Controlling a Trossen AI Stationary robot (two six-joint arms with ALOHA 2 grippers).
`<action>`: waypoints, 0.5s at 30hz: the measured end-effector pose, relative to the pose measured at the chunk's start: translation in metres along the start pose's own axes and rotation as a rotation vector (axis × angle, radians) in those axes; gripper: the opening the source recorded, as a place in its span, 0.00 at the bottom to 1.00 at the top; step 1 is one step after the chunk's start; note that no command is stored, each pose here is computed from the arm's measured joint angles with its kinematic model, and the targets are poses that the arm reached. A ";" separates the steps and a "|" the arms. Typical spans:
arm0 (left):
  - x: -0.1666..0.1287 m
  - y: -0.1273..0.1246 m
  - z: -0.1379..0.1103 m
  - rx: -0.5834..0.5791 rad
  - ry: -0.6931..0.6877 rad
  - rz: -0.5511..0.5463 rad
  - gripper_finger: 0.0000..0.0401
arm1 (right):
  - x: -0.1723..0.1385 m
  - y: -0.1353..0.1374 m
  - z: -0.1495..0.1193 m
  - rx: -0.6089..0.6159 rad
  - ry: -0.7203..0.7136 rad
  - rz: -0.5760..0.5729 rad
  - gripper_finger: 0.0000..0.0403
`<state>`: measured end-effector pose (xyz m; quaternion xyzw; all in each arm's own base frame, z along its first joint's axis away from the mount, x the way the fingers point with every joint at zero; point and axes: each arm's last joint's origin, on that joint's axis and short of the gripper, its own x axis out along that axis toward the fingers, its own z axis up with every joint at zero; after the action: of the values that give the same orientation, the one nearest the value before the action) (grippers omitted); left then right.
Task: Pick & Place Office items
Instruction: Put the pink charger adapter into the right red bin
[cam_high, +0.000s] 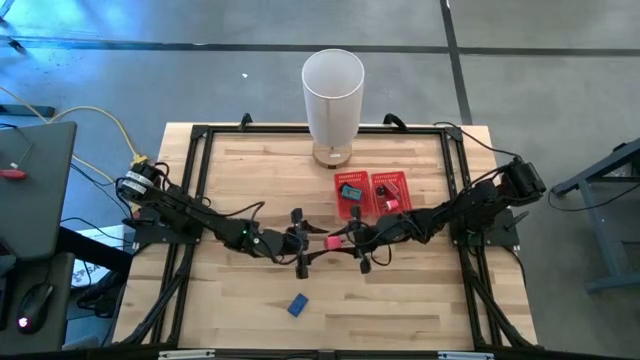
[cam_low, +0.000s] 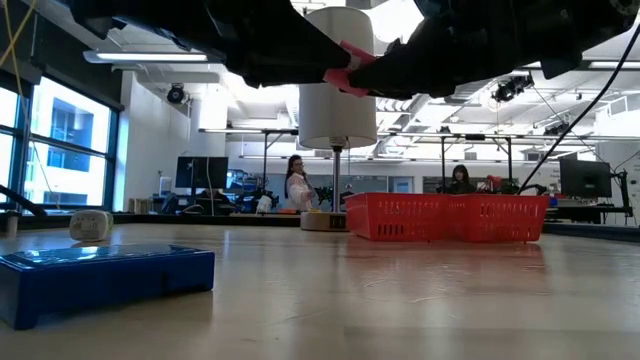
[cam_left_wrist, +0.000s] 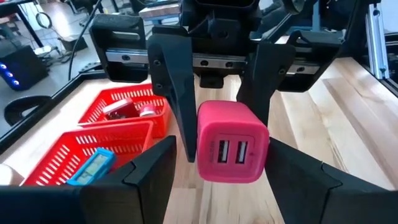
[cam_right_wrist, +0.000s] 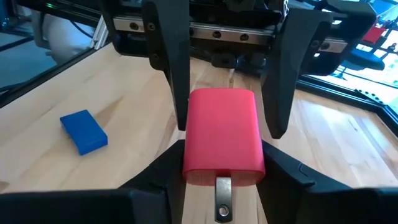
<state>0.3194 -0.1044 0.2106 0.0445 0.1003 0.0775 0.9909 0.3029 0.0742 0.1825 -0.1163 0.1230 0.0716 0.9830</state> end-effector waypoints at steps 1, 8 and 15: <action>0.000 0.001 0.000 -0.001 0.000 0.001 0.56 | 0.000 0.000 0.000 0.000 0.001 0.000 0.35; 0.003 0.004 0.000 -0.005 0.000 -0.009 0.54 | 0.000 0.000 0.000 0.000 0.003 -0.004 0.35; 0.003 0.006 0.000 0.012 -0.001 -0.008 0.48 | 0.000 0.000 0.000 0.002 0.004 -0.005 0.35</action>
<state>0.3217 -0.0983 0.2108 0.0501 0.1005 0.0728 0.9910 0.3029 0.0738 0.1822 -0.1157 0.1246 0.0689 0.9830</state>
